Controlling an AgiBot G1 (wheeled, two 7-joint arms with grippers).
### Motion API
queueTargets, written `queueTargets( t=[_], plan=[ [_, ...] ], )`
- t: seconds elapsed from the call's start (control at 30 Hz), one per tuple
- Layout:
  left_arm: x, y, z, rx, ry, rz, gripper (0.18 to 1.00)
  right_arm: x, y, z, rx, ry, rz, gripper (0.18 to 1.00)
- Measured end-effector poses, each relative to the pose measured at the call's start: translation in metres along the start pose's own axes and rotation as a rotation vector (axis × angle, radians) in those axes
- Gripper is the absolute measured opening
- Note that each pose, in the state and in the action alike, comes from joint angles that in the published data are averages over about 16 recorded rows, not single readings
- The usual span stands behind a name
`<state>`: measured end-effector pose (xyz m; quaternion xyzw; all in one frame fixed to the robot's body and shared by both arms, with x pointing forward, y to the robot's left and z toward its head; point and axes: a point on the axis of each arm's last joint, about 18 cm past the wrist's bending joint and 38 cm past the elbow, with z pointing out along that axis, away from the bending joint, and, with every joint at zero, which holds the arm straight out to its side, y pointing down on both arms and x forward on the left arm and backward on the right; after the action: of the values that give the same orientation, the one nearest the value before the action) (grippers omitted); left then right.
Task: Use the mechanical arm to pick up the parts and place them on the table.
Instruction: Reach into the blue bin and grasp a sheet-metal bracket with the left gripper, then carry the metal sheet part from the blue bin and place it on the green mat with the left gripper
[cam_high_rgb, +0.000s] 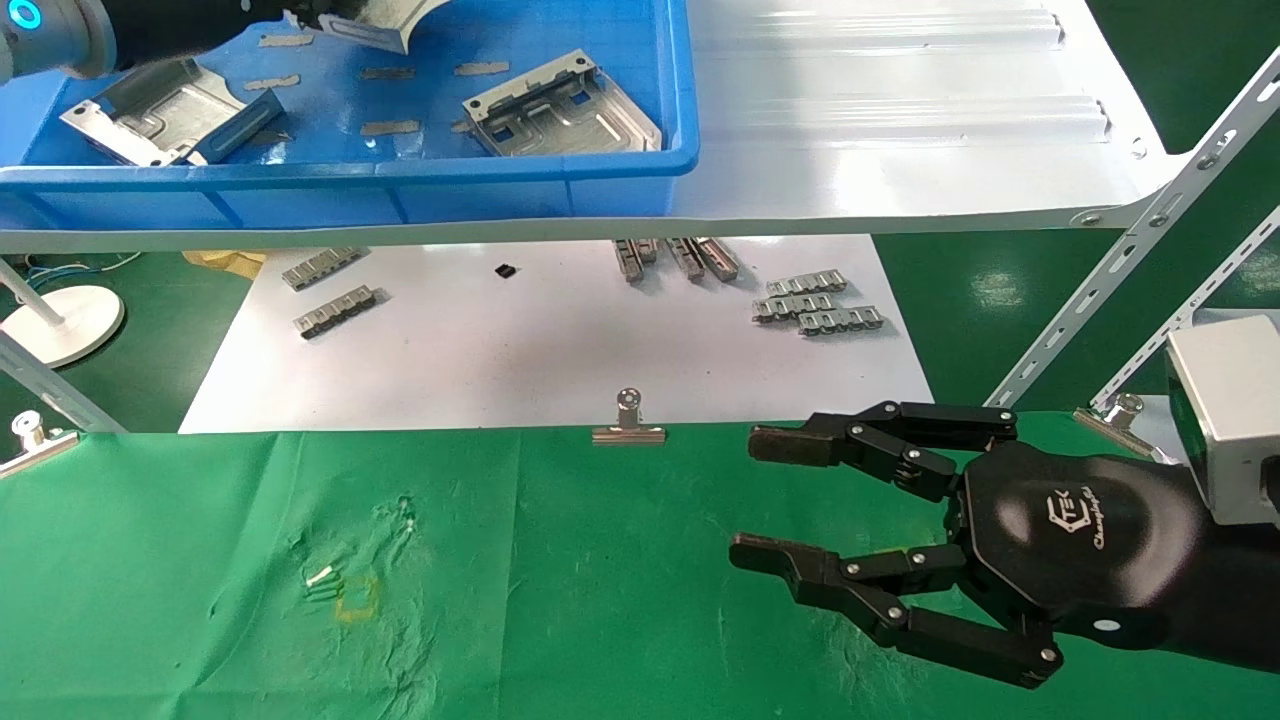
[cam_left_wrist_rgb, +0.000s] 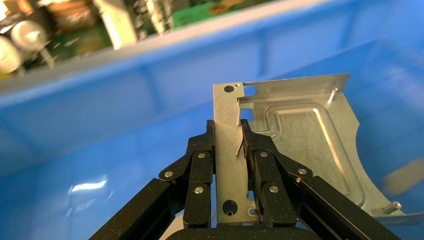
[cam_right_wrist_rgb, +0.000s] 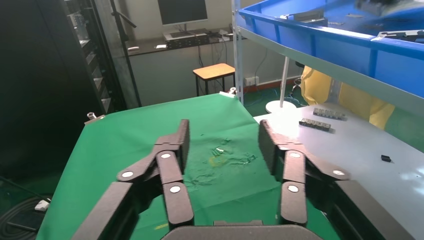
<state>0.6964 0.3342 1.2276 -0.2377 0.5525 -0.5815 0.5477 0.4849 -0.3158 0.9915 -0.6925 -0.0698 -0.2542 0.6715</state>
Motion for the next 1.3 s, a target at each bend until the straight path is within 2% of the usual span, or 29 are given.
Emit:
queueTargets(
  t=[0.27,0.4,0.53,0.73,0.93,1.3],
  plan=[
    [0.026,-0.011,-0.037,0.107,0.281,0.063,0.272,0.0,0.0,0.0,0.0,0.0,0.0,0.643],
    [0.04,-0.006,-0.063,0.158,0.432,0.117,0.272,0.0,0.0,0.0,0.0,0.0,0.0,0.736],
    [0.049,0.002,-0.088,0.206,0.539,0.173,0.271,0.0,0.0,0.0,0.0,0.0,0.0,0.826],
    [0.05,0.02,-0.118,0.237,0.611,0.254,0.271,0.0,0.0,0.0,0.0,0.0,0.0,0.919],
    [0.048,0.042,-0.149,0.235,0.633,0.345,0.271,0.0,0.0,0.0,0.0,0.0,0.0,0.969],
    [0.062,0.12,-0.191,0.073,0.739,0.516,0.271,0.0,0.0,0.0,0.0,0.0,0.0,1.0]
  ],
)
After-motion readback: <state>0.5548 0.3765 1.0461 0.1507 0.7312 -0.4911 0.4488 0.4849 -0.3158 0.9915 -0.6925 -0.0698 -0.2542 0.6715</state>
